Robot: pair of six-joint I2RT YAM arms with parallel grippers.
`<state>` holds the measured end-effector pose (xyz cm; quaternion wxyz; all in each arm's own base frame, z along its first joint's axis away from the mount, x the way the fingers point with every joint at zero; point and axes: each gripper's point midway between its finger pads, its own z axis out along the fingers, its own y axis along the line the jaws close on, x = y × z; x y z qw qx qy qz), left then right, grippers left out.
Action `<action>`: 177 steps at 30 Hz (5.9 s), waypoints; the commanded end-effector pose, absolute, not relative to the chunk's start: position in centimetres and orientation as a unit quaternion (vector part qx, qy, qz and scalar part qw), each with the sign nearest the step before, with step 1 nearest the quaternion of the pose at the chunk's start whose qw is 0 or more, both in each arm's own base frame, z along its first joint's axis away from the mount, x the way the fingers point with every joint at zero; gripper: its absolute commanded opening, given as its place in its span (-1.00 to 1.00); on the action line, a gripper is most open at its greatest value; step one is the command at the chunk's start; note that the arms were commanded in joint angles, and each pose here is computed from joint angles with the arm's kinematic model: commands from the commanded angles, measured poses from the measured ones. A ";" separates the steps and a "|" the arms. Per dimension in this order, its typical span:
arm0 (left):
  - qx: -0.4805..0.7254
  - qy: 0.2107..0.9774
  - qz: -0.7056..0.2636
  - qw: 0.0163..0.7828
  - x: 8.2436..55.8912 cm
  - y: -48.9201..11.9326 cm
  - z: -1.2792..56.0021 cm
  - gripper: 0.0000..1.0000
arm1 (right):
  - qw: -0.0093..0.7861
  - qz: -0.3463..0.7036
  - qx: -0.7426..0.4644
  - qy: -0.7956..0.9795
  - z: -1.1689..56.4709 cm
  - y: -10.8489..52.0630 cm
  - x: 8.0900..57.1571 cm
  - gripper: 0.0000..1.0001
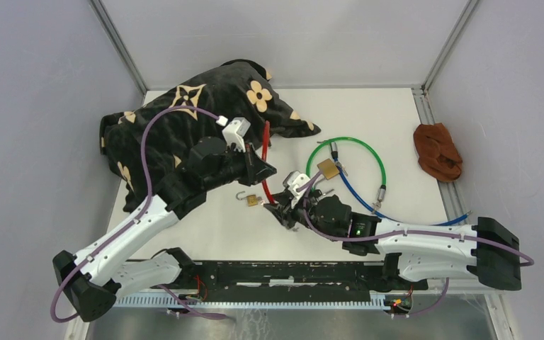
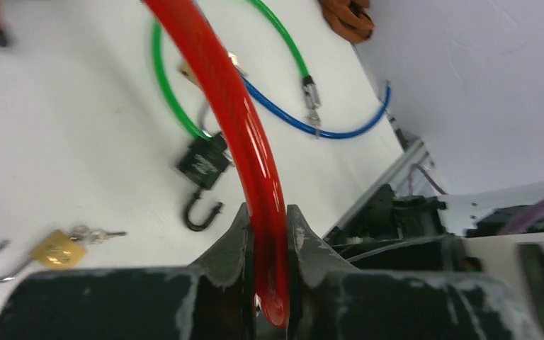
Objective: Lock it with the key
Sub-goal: Pick up the lock from the center of the board, then lock the lock.
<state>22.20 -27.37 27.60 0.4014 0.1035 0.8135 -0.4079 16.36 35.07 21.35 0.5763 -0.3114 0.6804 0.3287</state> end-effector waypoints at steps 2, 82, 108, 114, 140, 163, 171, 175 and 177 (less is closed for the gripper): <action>0.171 0.785 -0.343 0.487 22.7 -23.7 28.2 -0.96 | 0.635 0.379 -0.358 0.570 28.0 34.7 14.1 0.17; 0.405 0.645 -0.309 0.569 15.5 -20.1 23.0 -0.17 | 0.684 0.231 -0.334 0.607 32.4 24.3 26.6 -1.00; 0.276 0.629 -0.431 0.585 16.1 -21.4 20.2 0.99 | 0.671 0.257 -0.370 0.588 40.2 27.0 27.4 -1.00; 0.309 0.575 -0.447 0.612 14.5 -20.4 23.1 0.99 | 0.653 0.245 -0.449 0.558 42.0 27.8 26.4 -1.00; 0.531 0.502 -0.481 0.484 9.3 -23.4 20.2 0.54 | 0.654 0.241 -0.507 0.507 44.9 28.5 26.1 -1.00; 0.036 0.586 -0.516 0.624 20.5 -17.6 29.5 -0.96 | 0.703 0.452 -0.283 0.471 47.0 29.7 23.6 -1.00; -0.102 0.467 -0.532 0.699 20.1 -10.5 34.4 -0.96 | 0.708 0.549 -0.273 0.351 49.6 34.9 16.7 -1.00; -0.088 0.410 -0.521 0.743 17.7 -8.8 36.6 -0.97 | 0.694 0.567 -0.279 0.345 50.3 37.5 16.4 -1.00; -0.056 0.385 -0.520 0.760 16.1 -9.0 37.9 -0.96 | 0.686 0.579 -0.280 0.339 50.4 38.4 16.1 -1.00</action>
